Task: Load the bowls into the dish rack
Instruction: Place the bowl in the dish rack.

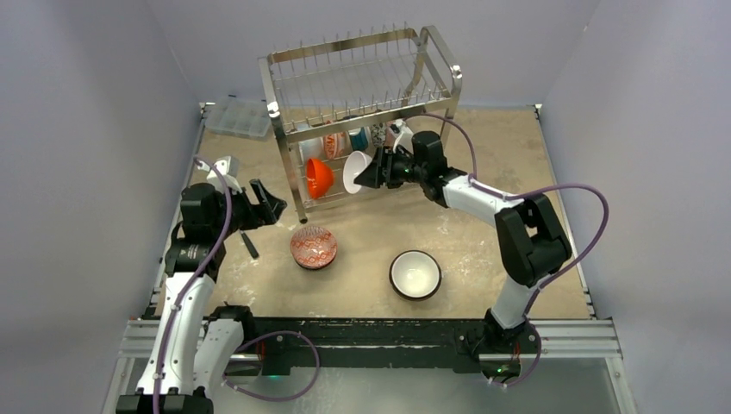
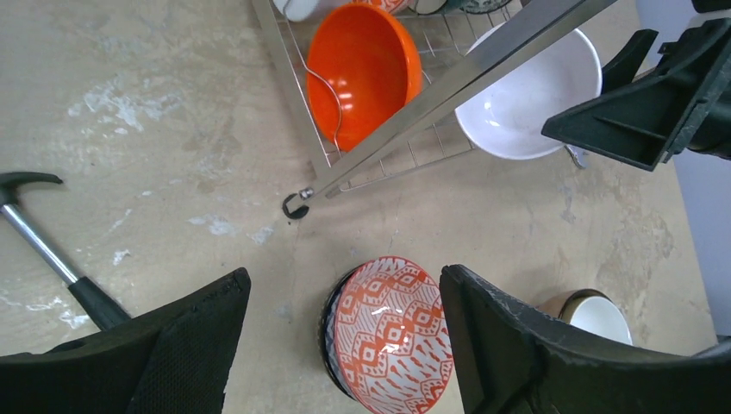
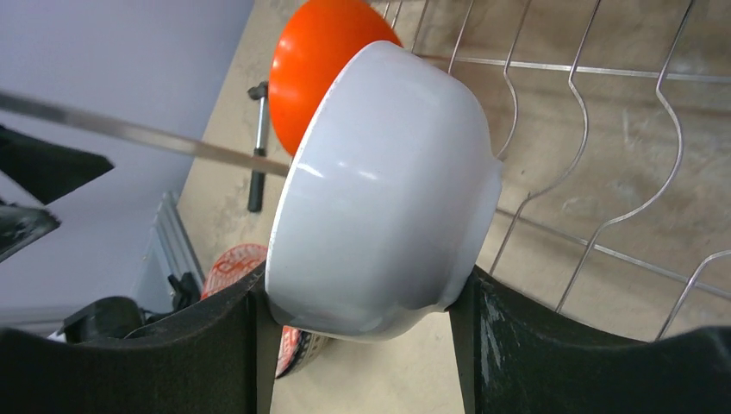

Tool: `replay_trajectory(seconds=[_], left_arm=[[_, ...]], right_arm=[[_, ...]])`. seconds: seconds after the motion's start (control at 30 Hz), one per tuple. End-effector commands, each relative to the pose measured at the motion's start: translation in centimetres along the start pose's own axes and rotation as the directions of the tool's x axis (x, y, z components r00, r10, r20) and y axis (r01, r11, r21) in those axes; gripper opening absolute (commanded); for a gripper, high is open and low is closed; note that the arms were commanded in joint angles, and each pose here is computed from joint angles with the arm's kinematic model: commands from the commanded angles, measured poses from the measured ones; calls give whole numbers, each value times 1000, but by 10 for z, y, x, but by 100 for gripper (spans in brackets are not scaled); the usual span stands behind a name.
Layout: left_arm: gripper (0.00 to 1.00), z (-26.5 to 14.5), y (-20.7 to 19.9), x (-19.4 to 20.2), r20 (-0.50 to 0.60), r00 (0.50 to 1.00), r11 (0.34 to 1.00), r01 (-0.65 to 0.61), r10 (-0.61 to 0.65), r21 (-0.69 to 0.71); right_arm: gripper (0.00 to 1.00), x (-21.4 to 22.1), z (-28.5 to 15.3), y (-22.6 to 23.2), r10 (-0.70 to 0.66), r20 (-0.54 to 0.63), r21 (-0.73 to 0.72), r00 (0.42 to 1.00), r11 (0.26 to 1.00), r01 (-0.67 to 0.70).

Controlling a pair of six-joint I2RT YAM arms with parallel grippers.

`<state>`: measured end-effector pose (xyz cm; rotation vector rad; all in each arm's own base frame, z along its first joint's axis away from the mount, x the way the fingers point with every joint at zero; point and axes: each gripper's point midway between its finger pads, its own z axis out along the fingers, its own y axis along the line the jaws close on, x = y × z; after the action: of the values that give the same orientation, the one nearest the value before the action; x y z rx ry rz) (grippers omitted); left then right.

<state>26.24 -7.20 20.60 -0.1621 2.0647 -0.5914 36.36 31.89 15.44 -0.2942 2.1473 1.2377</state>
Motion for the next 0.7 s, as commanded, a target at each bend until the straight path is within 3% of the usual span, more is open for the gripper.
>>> replay_trajectory(seconds=[0.0,0.27,0.67], left_arm=[[80,-5,0,-22,107,992,998,-69,70,-7],[84,-8,-6,-22,127,988,996,-91,87,24],[86,-5,-8,-19,116,989,995,-93,87,46]], right_arm=[[0,-37,7,6,-90,55,15,994,996,90],[0,-59,24,-21,-166,55,143,985,977,156],[0,-46,45,-28,-304,-41,298,952,906,302]])
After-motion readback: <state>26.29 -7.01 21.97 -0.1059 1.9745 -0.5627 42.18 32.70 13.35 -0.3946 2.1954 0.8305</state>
